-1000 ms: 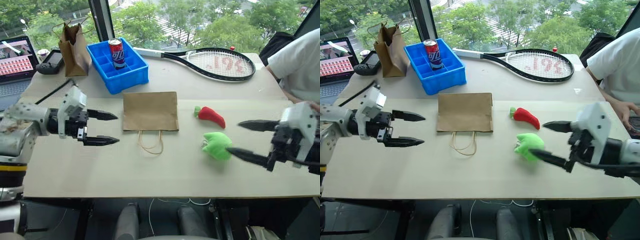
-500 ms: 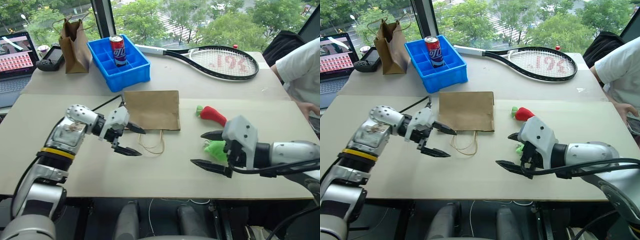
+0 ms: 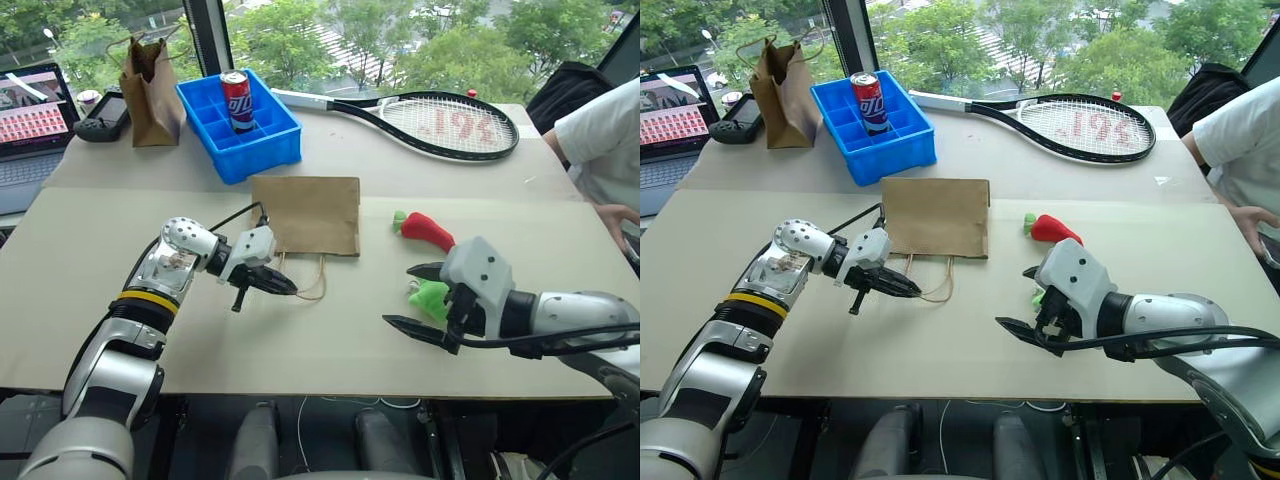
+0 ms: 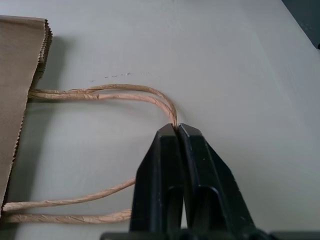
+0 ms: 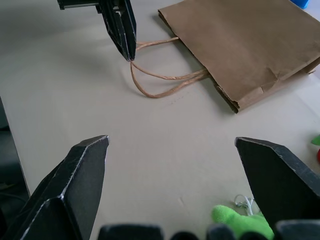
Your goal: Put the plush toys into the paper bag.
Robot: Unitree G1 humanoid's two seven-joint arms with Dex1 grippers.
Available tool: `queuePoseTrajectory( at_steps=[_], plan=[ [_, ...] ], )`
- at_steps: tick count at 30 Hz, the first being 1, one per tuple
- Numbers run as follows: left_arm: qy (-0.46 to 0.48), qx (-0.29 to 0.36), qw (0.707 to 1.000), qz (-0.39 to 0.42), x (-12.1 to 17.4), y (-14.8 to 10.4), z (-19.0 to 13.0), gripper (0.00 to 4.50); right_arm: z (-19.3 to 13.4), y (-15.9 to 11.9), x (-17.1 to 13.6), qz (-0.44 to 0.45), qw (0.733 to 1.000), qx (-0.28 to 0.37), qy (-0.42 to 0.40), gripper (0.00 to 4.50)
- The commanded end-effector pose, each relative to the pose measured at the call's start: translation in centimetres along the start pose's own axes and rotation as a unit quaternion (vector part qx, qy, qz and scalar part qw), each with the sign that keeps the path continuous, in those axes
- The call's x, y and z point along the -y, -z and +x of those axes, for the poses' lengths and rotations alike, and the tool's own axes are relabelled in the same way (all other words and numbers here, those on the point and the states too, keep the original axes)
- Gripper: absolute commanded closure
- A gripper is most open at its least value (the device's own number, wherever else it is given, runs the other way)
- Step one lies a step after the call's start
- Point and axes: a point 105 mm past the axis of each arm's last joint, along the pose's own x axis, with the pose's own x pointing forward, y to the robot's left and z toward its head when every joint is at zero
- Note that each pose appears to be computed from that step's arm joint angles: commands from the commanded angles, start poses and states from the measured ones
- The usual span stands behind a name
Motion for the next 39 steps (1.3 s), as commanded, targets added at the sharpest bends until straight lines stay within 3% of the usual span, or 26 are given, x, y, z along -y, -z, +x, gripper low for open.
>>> queuePoseTrajectory(
  at_steps=[1, 7, 15, 18, 21, 23, 31, 32, 33, 35, 37, 39],
  plan=[
    [-0.004, 0.039, 0.999, 0.011, -0.6, -2.5, -1.0, 4.42, -0.7, -0.7, 0.8, -0.023, 0.999, 0.009, 0.026, 0.0],
    [0.002, 0.078, 0.997, -0.011, -0.2, -4.1, -1.5, 4.42, -0.7, -0.8, 1.0, -0.023, 0.999, 0.012, 0.031, 0.0],
    [-0.024, 0.207, 0.974, -0.091, -1.2, -10.9, -3.2, 4.42, 1.1, 0.0, -1.1, 0.003, 1.0, 0.019, -0.008, 0.0],
    [-0.029, 0.216, 0.969, -0.119, -0.8, -11.8, -2.6, 4.42, 2.7, 0.6, -1.2, 0.031, 0.999, 0.032, 0.007, 0.0],
    [-0.024, 0.24, 0.959, -0.149, -0.2, -13.1, -2.3, 4.5, 4.2, 1.1, -0.2, 0.059, 0.996, 0.046, 0.056, 0.68],
    [-0.024, 0.247, 0.956, -0.159, 0.1, -13.7, -2.3, 4.5, 5.0, 1.4, 0.0, 0.075, 0.993, 0.055, 0.071, 1.42],
    [-0.049, 0.138, 0.988, -0.054, 0.6, -11.0, -3.7, 4.5, 4.7, 1.2, -0.2, 0.068, 0.993, 0.06, 0.072, 4.08],
    [-0.047, 0.124, 0.99, -0.048, 0.6, -10.4, -3.8, 3.99, 4.5, 1.2, -0.2, 0.065, 0.994, 0.058, 0.07, 4.42],
    [-0.046, 0.11, 0.992, -0.041, 0.6, -9.7, -3.8, 3.79, 4.3, 1.2, -0.1, 0.062, 0.994, 0.057, 0.069, 4.5],
    [-0.04, 0.091, 0.994, -0.035, 0.7, -8.5, -3.9, 3.22, 4.0, 1.1, -0.1, 0.059, 0.994, 0.056, 0.066, 4.5],
    [-0.018, 0.081, 0.996, -0.034, 1.3, -7.7, -3.7, 2.27, 3.7, 0.9, -0.2, 0.055, 0.995, 0.056, 0.058, 4.5],
    [-0.007, 0.078, 0.997, -0.027, 1.6, -7.4, -3.1, 1.74, 3.4, 0.6, -0.3, 0.052, 0.996, 0.058, 0.053, 4.5]
  ],
)
